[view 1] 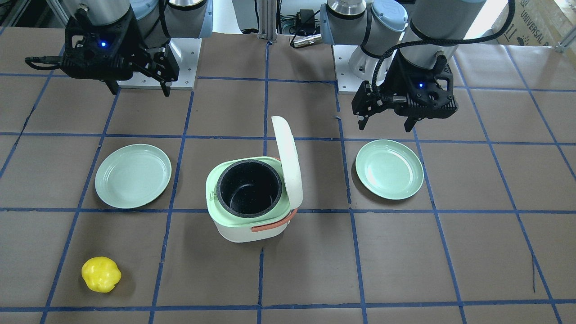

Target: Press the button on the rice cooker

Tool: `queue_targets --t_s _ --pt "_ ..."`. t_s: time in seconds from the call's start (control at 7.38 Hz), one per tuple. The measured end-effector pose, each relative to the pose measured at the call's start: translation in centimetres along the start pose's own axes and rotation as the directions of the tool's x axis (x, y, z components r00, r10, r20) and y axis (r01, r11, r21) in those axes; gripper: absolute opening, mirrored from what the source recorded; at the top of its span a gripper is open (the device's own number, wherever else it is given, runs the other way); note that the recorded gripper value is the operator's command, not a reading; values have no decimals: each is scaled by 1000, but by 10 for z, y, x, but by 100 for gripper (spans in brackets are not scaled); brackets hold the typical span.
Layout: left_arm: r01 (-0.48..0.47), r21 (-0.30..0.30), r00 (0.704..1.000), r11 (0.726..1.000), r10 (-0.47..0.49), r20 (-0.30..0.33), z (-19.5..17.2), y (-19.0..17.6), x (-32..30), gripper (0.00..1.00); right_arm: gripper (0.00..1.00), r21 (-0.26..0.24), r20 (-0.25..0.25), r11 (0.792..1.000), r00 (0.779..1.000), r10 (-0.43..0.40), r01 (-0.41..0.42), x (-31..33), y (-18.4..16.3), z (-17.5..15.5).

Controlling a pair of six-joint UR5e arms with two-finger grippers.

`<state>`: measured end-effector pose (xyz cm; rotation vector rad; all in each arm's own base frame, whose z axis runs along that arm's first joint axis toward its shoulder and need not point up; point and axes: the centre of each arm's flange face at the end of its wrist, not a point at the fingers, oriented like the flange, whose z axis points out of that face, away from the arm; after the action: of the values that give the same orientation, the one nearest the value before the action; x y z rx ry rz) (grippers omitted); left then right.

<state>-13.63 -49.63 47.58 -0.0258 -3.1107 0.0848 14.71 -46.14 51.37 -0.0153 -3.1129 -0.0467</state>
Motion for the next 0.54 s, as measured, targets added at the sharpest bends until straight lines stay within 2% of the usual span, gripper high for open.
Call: queue_targets --t_s 0.54 --pt "0 0 1000 1000 0 0 0 0 0 100 100 44 14 999 1000 26 -26 12 -2 1"
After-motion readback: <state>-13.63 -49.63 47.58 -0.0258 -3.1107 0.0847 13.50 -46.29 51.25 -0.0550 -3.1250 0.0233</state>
